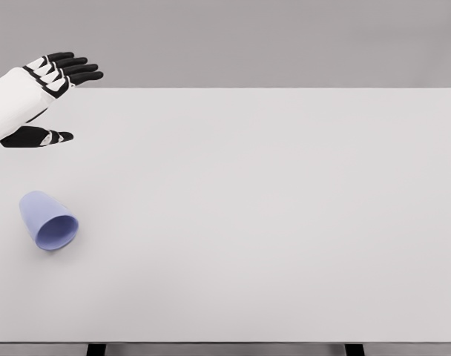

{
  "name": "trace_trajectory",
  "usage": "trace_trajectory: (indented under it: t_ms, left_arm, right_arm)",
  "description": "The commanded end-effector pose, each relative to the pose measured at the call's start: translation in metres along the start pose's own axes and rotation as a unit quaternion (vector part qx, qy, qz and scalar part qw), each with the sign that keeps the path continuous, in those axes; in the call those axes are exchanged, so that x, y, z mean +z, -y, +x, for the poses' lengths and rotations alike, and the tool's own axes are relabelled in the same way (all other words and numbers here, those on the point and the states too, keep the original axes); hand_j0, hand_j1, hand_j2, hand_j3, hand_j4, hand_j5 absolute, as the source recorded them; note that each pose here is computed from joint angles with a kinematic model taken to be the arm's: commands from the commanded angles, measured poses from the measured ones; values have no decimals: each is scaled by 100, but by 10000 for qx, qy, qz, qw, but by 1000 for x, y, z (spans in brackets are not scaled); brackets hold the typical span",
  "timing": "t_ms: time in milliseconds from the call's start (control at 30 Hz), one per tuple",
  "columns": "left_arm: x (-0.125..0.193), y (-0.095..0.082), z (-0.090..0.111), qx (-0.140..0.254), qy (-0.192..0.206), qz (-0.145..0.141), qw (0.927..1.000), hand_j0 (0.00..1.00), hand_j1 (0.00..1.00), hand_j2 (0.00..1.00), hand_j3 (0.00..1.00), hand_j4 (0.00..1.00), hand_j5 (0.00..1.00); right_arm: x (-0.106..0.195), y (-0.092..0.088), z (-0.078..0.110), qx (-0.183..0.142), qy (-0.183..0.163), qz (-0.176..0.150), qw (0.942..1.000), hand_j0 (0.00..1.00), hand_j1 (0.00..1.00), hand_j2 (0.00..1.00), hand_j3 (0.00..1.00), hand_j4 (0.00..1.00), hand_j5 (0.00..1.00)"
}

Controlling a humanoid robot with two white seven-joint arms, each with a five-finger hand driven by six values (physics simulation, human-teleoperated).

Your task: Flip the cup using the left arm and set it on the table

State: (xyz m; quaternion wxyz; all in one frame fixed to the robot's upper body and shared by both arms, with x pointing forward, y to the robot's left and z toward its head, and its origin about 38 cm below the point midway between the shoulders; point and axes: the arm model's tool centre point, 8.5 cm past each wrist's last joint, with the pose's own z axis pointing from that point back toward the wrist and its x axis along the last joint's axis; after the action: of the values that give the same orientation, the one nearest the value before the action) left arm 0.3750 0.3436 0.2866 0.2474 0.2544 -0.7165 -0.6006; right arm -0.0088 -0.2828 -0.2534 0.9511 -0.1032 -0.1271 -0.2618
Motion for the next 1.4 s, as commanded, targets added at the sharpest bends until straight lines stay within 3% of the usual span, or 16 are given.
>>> trace_trajectory:
  t_ms: [0,367,667,800,967,1033,1133,1300,1367]
  left_arm:
    - [0,-1,1,17,13,26,10000,100,100,100,100,100,100]
    - [1,2,1,13,0,-31,10000,100,100,100,100,100,100]
    - [1,8,-1,-360,-86,-310,9988,100,100,100,100,100,100]
    - [17,20,-6,-432,-166,-847,9953,100,100,100,100,100,100]
    - [37,23,-10,-637,-103,-1724,9829,100,100,100,100,100,100]
    - [40,13,-11,-721,-96,-1781,9813,100,100,100,100,100,100]
    - [51,-15,-16,-734,-138,-1925,9785,100,100,100,100,100,100]
    - [56,-27,-17,-909,-149,-2156,9721,100,100,100,100,100,100]
    - [58,-19,-16,-601,-121,-2185,9739,100,100,100,100,100,100]
  right_arm:
    - [0,0,0,3,-3,-8,10000,100,100,100,100,100,100]
    - [0,1,-1,-3,-1,-7,10000,100,100,100,100,100,100]
    - [0,1,-2,-2,-8,-9,10000,100,100,100,100,100,100]
    - [0,1,-2,-2,-8,-9,10000,100,100,100,100,100,100]
    - [0,1,-2,-2,-8,-9,10000,100,100,100,100,100,100]
    - [0,1,-2,-2,-8,-9,10000,100,100,100,100,100,100]
    - [0,1,-2,-2,-8,-9,10000,100,100,100,100,100,100]
    - [0,1,-2,-2,-8,-9,10000,100,100,100,100,100,100]
    - [0,1,-2,-2,-8,-9,10000,100,100,100,100,100,100]
